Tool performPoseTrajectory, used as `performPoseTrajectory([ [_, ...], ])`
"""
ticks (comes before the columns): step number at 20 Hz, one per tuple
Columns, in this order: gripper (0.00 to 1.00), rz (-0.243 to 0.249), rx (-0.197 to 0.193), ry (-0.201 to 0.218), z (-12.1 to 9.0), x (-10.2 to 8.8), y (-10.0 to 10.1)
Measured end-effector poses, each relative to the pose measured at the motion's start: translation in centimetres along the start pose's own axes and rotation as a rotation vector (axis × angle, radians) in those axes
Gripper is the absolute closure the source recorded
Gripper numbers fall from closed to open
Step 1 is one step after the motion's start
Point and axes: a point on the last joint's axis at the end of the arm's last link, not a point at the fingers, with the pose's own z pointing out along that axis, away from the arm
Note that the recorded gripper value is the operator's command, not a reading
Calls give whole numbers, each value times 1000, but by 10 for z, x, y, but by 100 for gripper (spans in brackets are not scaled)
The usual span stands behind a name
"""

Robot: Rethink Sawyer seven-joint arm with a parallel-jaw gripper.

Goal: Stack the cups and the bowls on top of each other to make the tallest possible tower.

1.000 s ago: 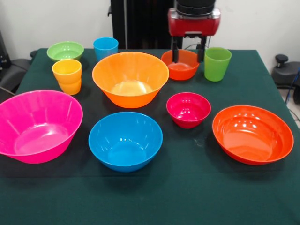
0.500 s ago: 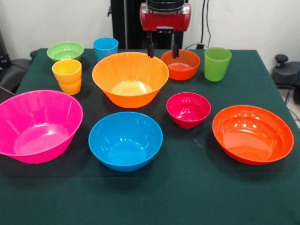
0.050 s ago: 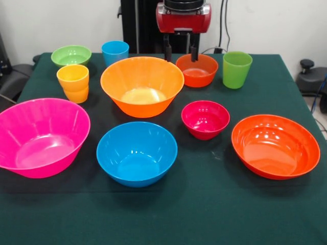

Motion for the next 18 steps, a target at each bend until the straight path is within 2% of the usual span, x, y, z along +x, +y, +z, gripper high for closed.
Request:
performPoseTrajectory([
  [18, 0, -16, 4, -4, 2, 3, 3],
])
